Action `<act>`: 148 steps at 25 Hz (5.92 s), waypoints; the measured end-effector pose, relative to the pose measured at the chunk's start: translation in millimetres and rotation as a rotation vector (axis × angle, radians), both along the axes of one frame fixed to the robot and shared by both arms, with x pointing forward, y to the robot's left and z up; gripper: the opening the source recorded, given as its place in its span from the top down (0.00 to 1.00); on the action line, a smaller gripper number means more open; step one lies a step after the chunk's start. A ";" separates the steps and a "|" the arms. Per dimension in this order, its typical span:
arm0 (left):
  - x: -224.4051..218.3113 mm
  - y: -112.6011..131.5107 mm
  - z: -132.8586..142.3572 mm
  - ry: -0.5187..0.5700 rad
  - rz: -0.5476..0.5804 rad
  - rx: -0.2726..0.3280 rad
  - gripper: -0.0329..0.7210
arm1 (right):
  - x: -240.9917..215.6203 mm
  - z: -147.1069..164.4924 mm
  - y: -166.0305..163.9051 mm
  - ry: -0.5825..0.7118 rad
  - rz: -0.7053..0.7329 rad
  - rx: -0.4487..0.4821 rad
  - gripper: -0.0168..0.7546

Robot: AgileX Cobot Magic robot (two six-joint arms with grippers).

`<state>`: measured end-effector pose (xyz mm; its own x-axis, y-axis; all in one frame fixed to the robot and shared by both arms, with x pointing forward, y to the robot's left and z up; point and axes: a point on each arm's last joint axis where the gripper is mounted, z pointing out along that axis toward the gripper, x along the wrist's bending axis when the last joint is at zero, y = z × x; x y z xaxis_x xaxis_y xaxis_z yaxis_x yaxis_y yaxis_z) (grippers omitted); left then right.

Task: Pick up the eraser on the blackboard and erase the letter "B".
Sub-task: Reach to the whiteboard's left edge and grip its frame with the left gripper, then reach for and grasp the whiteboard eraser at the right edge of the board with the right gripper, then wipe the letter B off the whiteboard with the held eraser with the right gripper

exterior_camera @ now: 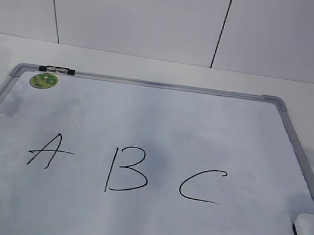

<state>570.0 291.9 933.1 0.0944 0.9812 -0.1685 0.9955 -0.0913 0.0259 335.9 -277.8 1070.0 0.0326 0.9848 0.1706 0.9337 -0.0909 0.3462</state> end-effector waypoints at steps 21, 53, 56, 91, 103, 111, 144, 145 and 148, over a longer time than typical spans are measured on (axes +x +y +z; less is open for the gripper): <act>2.2 -0.1 -6.8 0.004 0.002 -0.001 0.70 | 0.0 0.0 0.0 0.001 -0.003 0.001 0.22; 3.1 -0.8 -6.5 0.000 0.036 -0.010 0.92 | 13.3 -8.4 -9.0 0.070 -0.126 -0.085 0.22; 3.1 -0.8 -6.5 0.000 0.036 -0.010 0.92 | 23.5 -15.7 -7.8 0.131 -0.129 -0.094 0.22; 3.4 -1.0 -6.5 -0.002 0.038 -0.012 0.92 | 113.5 -95.5 4.4 0.294 0.079 -0.147 0.21; 3.4 -1.1 -6.5 -0.002 0.039 -0.013 0.92 | 120.8 -105.2 6.4 0.300 0.084 -0.144 0.21; 3.4 -1.1 -6.5 -0.002 0.039 -0.014 0.92 | 124.1 -116.9 7.5 0.352 0.083 -0.140 0.21; 3.8 -1.4 -6.1 -0.003 0.044 -0.017 0.94 | 124.3 -126.2 7.6 0.424 0.092 -0.146 0.29; 3.8 -1.4 -6.1 -0.003 0.044 -0.017 0.94 | 124.1 -126.2 7.6 0.426 0.092 -0.146 0.29; 3.8 -1.4 -6.1 -0.003 0.044 -0.017 0.94 | 125.3 -125.1 7.8 0.434 0.093 -0.147 0.29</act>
<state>573.8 290.5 927.0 0.0515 0.9814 -0.1847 0.9984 -0.0467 0.0304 461.2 -270.0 944.9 -0.0190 0.9996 0.0193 0.9970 0.0204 -0.0752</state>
